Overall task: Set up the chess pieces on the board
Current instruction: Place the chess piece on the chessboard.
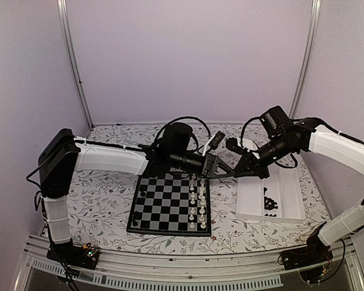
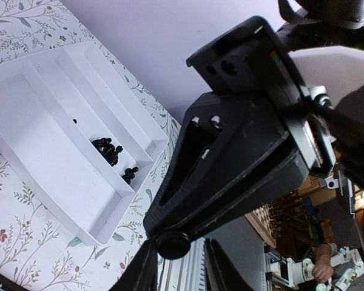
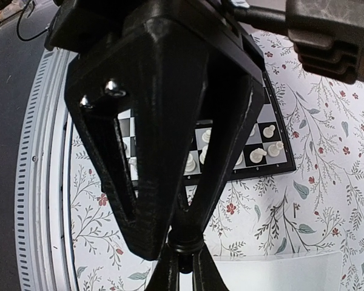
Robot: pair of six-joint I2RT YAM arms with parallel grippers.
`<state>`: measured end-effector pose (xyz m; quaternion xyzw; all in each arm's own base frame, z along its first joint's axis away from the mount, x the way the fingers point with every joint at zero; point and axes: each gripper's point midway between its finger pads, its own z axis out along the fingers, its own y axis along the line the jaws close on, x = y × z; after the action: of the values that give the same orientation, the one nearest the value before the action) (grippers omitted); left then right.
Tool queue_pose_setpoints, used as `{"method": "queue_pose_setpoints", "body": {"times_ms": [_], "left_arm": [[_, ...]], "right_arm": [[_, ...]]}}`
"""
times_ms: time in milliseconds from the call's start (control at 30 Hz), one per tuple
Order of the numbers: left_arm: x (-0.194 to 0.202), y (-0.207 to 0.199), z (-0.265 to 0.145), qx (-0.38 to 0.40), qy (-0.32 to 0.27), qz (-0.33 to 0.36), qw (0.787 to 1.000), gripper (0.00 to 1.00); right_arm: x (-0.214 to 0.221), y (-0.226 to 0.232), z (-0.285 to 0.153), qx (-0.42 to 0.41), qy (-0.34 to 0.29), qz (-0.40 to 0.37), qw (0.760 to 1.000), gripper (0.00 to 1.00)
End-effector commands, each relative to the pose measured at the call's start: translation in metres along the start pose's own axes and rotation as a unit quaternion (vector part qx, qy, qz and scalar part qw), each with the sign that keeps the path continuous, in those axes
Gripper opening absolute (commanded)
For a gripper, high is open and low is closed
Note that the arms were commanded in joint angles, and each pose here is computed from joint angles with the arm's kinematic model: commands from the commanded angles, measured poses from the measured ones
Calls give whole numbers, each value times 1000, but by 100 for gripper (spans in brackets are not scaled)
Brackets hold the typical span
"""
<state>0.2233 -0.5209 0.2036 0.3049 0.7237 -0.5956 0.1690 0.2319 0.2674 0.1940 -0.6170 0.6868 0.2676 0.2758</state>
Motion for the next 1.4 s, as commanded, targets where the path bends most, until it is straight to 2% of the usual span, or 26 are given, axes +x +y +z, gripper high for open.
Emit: {"method": "queue_pose_setpoints", "body": {"times_ms": [0, 133, 267, 367, 767, 800, 933, 1067, 1200, 1267, 1367], "left_arm": [[-15, -10, 0, 25, -25, 13, 999, 26], [-15, -6, 0, 22, -26, 8, 999, 22], [-16, -2, 0, 18, -30, -1, 999, 30], [-17, 2, -1, 13, -36, -4, 999, 30], [-15, 7, 1, 16, -37, -10, 999, 10], [-15, 8, 1, 15, -38, -9, 999, 9], [-17, 8, -5, 19, -47, -2, 999, 8], [-23, 5, -15, 29, -73, 9, 997, 8], [-34, 1, -21, 10, -102, 39, 994, 7], [-39, -2, -24, 9, -117, 48, 992, 7], [-44, -4, -26, 18, -139, 53, 989, 8]], "right_arm": [[-10, 8, -2, -5, -19, -24, 1000, 3], [-9, 8, -1, -5, -17, -23, 1000, 3], [-8, 9, -2, -5, -17, -24, 1000, 3], [-8, 9, -2, -4, -17, -26, 999, 3], [-6, 7, -2, 4, -12, -29, 999, 4], [-6, 7, -3, 5, -12, -30, 999, 5], [-9, 2, -8, 20, -19, -26, 999, 21], [-23, -18, -38, 40, -81, 6, 996, 36], [-47, -40, -88, 63, -189, 39, 979, 47], [-55, -48, -106, 62, -231, 56, 969, 50], [-57, -48, -103, -2, -263, 131, 956, 50]]}}
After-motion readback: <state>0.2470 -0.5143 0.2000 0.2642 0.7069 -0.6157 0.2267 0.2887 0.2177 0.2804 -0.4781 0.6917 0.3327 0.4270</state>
